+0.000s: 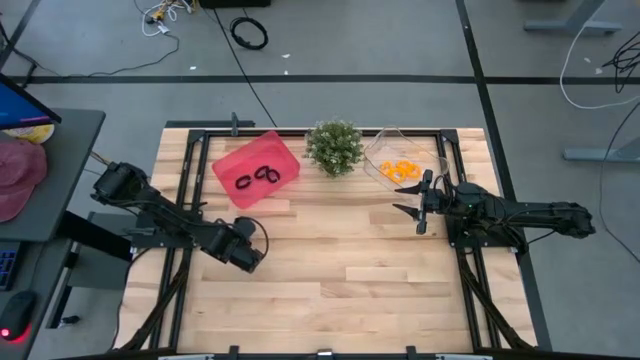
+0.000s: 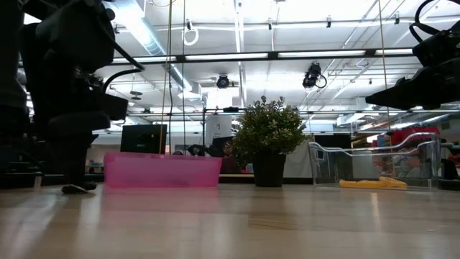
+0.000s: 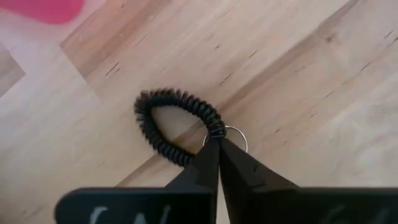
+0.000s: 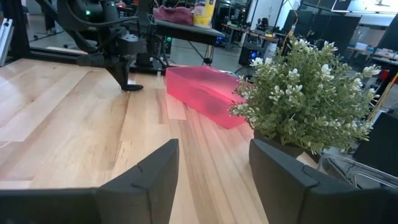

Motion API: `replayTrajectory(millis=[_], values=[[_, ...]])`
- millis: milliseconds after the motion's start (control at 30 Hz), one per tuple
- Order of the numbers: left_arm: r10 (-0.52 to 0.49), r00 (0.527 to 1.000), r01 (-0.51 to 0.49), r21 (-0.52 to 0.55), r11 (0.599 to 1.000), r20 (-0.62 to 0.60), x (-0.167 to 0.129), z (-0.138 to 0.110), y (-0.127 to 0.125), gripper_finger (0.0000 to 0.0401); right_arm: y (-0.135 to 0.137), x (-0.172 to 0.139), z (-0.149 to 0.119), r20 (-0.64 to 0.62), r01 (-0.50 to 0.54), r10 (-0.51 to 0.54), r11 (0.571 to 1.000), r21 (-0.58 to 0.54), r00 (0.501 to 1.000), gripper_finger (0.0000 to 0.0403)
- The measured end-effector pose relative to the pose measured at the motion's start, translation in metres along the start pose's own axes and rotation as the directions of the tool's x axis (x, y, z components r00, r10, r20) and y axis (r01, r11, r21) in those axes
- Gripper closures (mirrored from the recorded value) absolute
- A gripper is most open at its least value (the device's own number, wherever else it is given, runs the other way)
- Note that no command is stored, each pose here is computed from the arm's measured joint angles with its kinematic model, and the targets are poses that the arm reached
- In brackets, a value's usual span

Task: Sort spring keychains
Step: Put the black spring keychain into the pink bin

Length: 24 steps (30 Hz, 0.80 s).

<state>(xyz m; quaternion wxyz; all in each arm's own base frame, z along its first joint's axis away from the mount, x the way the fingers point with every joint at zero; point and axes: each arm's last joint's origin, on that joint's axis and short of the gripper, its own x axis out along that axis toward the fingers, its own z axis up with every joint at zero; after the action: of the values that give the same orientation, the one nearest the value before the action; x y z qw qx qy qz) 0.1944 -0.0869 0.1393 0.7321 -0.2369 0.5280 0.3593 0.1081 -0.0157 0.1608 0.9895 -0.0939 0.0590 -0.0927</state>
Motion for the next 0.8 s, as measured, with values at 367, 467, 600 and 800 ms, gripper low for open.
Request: replayTrajectory(millis=[367,467,600,800], values=[[0.005,1.0,-0.004,0.012,1.0,-0.028,-0.001,0.006,0.0,0.0399,0.0,0.0,0.0,0.0,0.0,0.0,1.0,0.0,1.0,0.0204],[0.014,1.0,-0.014,0.024,1.0,-0.021,-0.01,0.01,-0.004,0.0399,0.0,0.0,0.0,0.0,0.0,0.0,1.0,0.0,1.0,0.0204],[0.008,0.998,-0.01,0.047,0.999,0.059,-0.027,0.018,-0.015,0.04,0.0,0.0,0.0,0.0,0.0,0.0,1.0,0.0,1.0,0.0204],[-0.035,0.986,0.02,0.089,0.996,0.164,-0.054,0.022,-0.03,0.04,0.0,0.0,0.0,0.0,0.0,0.0,1.0,0.0,1.0,0.0204]])
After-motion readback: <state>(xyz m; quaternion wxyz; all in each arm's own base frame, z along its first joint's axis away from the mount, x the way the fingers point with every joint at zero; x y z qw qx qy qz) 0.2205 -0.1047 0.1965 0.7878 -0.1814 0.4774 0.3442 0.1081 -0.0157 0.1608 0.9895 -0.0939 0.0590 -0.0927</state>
